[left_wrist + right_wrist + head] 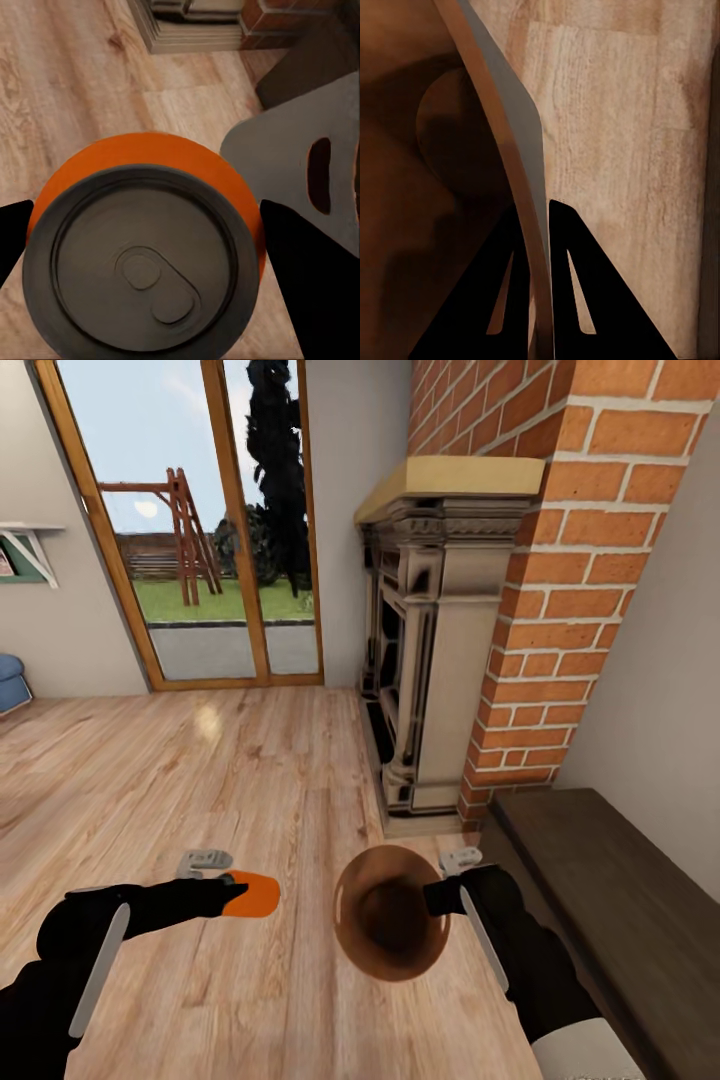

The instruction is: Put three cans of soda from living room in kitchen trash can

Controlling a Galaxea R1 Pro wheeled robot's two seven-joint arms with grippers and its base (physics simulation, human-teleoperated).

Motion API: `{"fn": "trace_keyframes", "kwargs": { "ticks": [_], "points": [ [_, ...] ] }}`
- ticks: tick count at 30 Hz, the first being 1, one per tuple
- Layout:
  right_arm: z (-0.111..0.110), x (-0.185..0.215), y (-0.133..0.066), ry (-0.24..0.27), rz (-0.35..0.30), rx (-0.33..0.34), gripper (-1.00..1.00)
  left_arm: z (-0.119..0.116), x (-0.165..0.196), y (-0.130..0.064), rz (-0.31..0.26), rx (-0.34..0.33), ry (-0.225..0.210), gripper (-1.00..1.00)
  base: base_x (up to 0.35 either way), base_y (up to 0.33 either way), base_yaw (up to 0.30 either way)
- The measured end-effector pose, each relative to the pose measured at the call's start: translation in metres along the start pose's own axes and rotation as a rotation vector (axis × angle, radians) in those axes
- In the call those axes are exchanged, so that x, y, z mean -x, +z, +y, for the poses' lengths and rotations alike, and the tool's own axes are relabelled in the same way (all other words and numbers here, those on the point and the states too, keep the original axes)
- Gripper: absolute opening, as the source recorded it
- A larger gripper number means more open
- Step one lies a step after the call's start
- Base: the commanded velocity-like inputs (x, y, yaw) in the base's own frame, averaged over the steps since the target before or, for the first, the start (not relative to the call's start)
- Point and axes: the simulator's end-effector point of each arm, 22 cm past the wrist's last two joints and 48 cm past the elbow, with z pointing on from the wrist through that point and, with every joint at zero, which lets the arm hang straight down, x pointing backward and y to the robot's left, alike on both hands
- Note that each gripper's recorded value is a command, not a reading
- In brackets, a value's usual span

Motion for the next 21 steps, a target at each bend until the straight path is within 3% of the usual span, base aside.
{"fn": "trace_keyframes", "kwargs": {
  "ticks": [4, 14, 21],
  "points": [
    [0.005, 0.0, -0.002, 0.001, 0.02, 0.008, -1.0, -0.025, 0.008, -0.005, -0.004, -0.101, -0.002, -1.0, 0.0, 0.0, 0.0],
    [0.01, 0.0, -0.006, 0.003, 0.057, 0.021, -1.0, -0.069, 0.024, -0.022, -0.009, -0.277, -0.003, -1.0, 0.0, 0.0, 0.0],
    [0.021, 0.0, -0.003, -0.006, 0.069, 0.026, -1.0, -0.084, 0.024, -0.027, -0.009, -0.348, -0.002, -1.0, 0.0, 0.0, 0.0]
  ]
}}
